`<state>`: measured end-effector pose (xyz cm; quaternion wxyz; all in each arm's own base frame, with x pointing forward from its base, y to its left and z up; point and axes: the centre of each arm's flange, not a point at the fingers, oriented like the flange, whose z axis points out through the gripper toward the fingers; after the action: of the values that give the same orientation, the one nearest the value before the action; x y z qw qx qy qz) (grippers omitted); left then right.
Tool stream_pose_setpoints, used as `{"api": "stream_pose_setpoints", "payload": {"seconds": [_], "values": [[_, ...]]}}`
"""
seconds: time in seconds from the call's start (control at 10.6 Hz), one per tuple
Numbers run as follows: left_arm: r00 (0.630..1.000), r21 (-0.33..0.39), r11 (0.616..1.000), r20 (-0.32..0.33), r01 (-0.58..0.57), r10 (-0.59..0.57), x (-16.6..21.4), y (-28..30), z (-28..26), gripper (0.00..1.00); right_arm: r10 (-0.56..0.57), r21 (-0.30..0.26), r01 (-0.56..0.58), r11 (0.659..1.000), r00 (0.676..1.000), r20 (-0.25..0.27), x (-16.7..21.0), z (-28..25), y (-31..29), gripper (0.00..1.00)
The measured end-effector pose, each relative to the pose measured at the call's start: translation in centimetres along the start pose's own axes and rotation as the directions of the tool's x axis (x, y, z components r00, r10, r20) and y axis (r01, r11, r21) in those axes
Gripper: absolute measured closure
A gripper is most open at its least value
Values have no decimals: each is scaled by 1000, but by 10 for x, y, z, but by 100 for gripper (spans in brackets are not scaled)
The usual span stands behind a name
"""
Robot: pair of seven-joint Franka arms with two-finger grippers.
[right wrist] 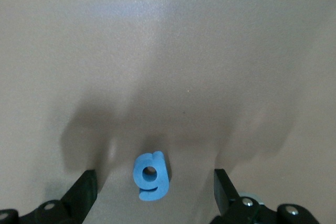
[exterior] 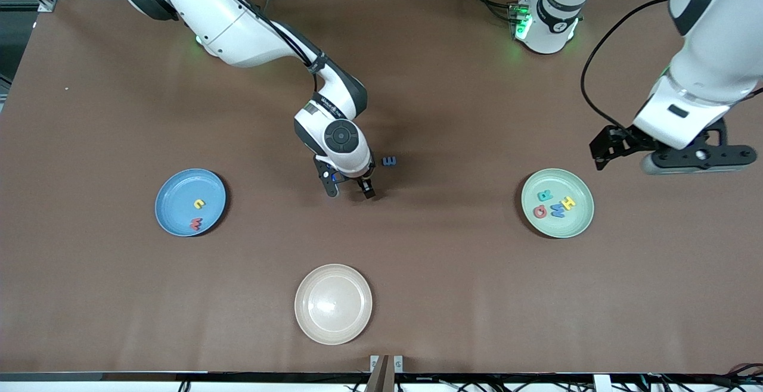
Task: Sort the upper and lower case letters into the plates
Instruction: 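Grasp the blue g with the right gripper while the left gripper withdraws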
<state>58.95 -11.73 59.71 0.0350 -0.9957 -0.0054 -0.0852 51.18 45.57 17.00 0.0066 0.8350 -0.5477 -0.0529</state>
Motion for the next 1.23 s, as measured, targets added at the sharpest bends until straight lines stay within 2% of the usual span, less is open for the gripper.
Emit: {"api": "stream_pose_setpoints", "payload": {"seconds": [0.19,0.28,0.38,0.47,0.66,0.75,0.94,1.23], "values": [[1000,4,1000,-10,10,-10,-1,-5,-6,0,-1,7,1,1000,1000,2,-1,-1,-1,11],[1000,5,1000,-11,13,-13,-1,-7,-7,0,-1,12,1,1000,1000,4,-1,-2,-2,21],[1000,6,1000,-16,18,-18,-1,-10,-10,0,-2,14,2,1000,1000,4,-2,-3,-2,24],[1000,6,1000,-22,23,-22,-2,-12,-13,0,-1,17,1,1000,1000,6,-2,-4,-3,37],[999,7,1000,-30,26,-26,-4,-14,-20,0,-2,15,2,1000,1000,5,-2,-4,-2,41],[999,8,1000,-28,28,-28,-5,-16,-21,0,-4,12,4,1000,1000,4,-3,-4,-2,46],[999,11,999,-15,31,-30,-8,-17,-24,0,-6,4,6,1000,1000,0,-4,-4,0,52],[998,-50,998,50,42,-39,-19,-13,-28,0,-19,-9,19,1000,1000,-11,-6,0,6,68]]}}
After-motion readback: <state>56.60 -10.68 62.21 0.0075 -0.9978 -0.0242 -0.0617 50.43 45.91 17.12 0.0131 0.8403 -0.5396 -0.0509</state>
